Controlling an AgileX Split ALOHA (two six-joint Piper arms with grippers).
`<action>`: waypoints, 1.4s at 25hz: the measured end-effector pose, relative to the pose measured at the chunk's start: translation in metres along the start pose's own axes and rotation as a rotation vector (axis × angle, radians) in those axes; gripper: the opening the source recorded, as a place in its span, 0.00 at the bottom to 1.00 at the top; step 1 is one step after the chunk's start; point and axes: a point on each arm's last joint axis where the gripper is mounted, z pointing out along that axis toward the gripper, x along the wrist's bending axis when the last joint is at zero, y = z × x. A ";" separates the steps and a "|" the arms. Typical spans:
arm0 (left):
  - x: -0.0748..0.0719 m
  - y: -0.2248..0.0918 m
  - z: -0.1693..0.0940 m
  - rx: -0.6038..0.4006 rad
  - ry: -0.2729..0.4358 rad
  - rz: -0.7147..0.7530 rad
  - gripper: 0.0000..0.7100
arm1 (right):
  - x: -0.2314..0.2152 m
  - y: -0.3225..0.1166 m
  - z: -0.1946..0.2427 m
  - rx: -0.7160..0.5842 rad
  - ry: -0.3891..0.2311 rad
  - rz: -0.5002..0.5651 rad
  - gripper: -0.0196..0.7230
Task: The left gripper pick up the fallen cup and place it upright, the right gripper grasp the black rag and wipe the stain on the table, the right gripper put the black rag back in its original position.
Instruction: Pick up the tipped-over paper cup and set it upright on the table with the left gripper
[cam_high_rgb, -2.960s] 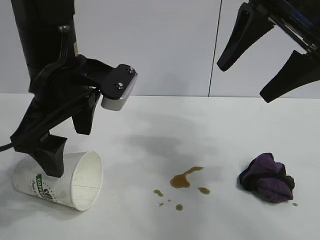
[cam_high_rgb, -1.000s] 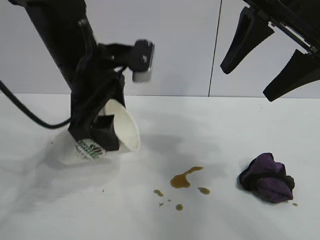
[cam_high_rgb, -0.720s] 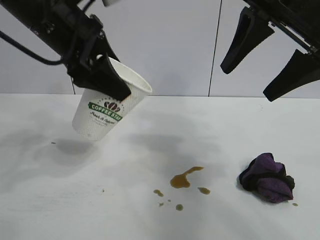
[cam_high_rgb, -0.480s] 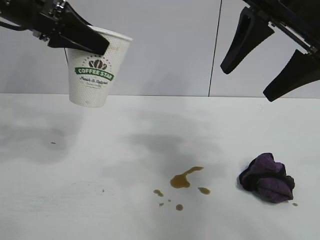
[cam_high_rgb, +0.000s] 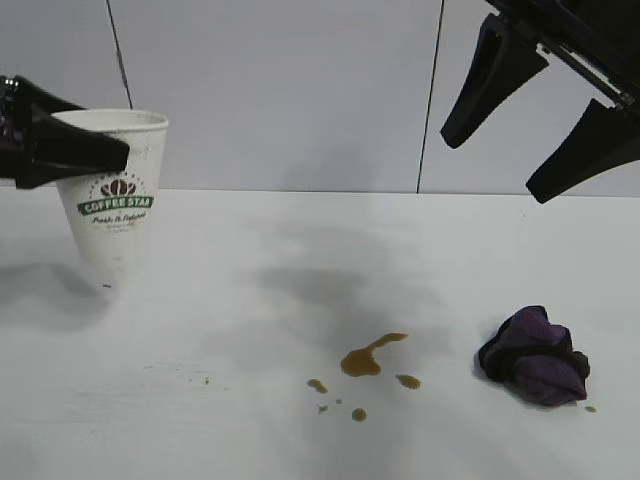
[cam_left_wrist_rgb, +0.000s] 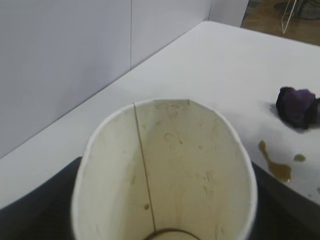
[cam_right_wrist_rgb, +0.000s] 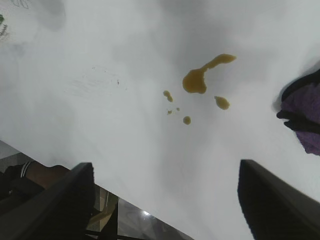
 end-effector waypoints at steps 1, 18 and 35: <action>-0.003 -0.003 0.000 0.006 -0.004 0.010 0.76 | 0.000 0.000 0.000 0.000 0.000 0.000 0.76; -0.005 -0.037 0.012 0.065 -0.025 0.028 0.76 | 0.000 0.003 0.000 -0.031 -0.005 0.000 0.76; -0.001 -0.050 0.021 0.053 -0.049 -0.018 0.76 | -0.001 0.006 0.000 -0.062 -0.011 0.000 0.76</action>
